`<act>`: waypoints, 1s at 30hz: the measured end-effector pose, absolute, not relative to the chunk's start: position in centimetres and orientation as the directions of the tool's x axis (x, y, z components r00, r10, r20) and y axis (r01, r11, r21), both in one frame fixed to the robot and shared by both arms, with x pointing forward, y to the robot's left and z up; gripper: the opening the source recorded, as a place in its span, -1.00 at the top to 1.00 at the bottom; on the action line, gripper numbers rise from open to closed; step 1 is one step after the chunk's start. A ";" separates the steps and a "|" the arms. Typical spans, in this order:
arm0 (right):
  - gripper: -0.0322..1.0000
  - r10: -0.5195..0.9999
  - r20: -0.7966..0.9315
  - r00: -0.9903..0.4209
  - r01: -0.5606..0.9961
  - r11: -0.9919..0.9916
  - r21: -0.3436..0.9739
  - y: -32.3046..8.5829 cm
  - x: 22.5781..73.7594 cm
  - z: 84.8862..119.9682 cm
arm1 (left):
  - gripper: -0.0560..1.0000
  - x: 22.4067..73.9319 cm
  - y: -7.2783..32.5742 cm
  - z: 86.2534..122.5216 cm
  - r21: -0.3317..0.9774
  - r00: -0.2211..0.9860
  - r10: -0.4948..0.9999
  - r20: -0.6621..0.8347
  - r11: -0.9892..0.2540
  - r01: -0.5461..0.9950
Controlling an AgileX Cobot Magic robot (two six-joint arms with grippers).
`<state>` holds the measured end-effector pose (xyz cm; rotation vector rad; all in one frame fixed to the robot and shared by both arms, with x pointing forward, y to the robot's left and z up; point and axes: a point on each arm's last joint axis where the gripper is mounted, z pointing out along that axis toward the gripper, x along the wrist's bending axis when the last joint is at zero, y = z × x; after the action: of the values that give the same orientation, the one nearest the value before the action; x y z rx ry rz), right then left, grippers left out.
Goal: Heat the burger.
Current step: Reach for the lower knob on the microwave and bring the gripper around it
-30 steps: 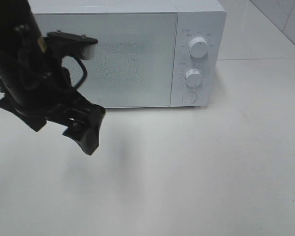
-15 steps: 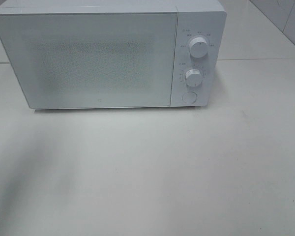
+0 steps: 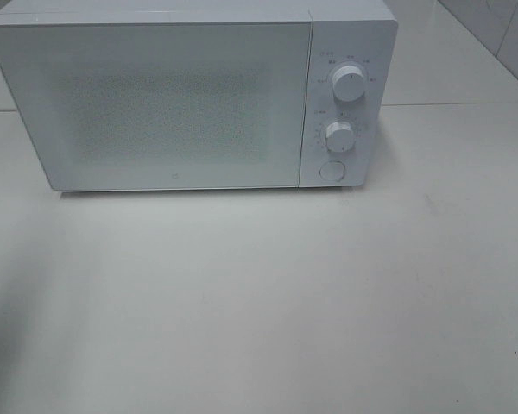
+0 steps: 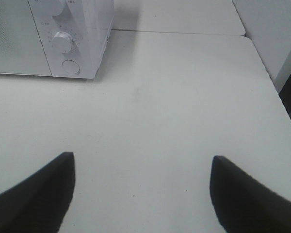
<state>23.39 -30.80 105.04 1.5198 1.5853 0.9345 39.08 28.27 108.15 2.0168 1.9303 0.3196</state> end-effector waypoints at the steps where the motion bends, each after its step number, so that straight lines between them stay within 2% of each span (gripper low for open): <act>1: -0.47 0.999 -0.024 -0.028 0.463 0.034 0.886 -30.8 23.4 105.0 | -0.96 38.5 28.3 108.0 0.391 0.057 0.996 -0.065 -0.027 0.920; 9: -0.47 0.999 -0.024 -0.028 0.463 0.034 0.886 -30.8 23.4 105.0 | -0.96 33.3 28.8 105.7 0.456 0.061 0.996 -0.067 -0.024 0.889; 13: -0.47 0.999 -0.024 -0.028 0.463 0.034 0.886 -30.8 23.4 105.0 | -0.96 30.9 29.1 104.2 0.534 0.069 0.995 -0.068 -0.023 0.845; 21: -0.47 0.999 -0.024 -0.028 0.463 0.034 0.886 -30.8 23.4 105.0 | -0.96 28.3 29.3 105.1 0.684 0.092 0.994 -0.063 -0.024 0.730; 30: -0.47 0.999 -0.024 -0.028 0.463 0.034 0.886 -30.8 23.4 105.0 | -0.96 25.8 29.4 105.6 0.792 0.110 0.991 -0.080 -0.004 0.610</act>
<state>23.39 -30.80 105.04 1.5198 1.5853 0.9345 25.79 29.41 105.64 1.6945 1.5783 0.6950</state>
